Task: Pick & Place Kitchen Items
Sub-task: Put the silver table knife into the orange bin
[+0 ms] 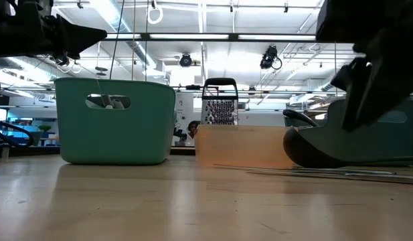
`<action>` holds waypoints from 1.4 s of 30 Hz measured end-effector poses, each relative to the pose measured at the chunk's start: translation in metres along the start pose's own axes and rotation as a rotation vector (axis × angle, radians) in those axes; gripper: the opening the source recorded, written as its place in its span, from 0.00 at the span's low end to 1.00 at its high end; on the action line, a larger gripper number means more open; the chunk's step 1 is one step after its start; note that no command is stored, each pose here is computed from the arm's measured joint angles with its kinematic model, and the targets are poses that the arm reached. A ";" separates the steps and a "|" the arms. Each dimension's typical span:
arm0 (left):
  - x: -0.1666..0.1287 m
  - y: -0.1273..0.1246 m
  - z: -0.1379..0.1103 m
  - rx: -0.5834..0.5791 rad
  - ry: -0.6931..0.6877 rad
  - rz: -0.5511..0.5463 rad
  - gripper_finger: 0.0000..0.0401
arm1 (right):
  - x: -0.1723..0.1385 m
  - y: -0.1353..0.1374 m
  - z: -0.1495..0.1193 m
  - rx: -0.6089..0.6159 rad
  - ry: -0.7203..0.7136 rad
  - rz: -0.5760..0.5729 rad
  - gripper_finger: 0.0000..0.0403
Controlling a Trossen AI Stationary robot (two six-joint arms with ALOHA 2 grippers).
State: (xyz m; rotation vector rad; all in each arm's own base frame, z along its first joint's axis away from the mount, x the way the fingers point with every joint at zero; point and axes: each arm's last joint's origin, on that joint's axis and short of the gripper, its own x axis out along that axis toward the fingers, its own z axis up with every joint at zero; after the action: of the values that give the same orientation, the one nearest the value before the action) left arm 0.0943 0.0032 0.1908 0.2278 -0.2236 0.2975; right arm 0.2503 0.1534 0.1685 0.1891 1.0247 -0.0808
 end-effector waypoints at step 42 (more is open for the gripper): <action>0.000 0.000 -0.001 0.002 0.005 -0.002 0.04 | 0.042 0.004 -0.013 -0.005 0.117 -0.124 0.43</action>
State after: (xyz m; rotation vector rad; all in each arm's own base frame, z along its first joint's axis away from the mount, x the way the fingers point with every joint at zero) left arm 0.0945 0.0032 0.1901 0.2294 -0.2180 0.2963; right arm 0.2613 0.1605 0.1263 0.1263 1.1530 -0.1813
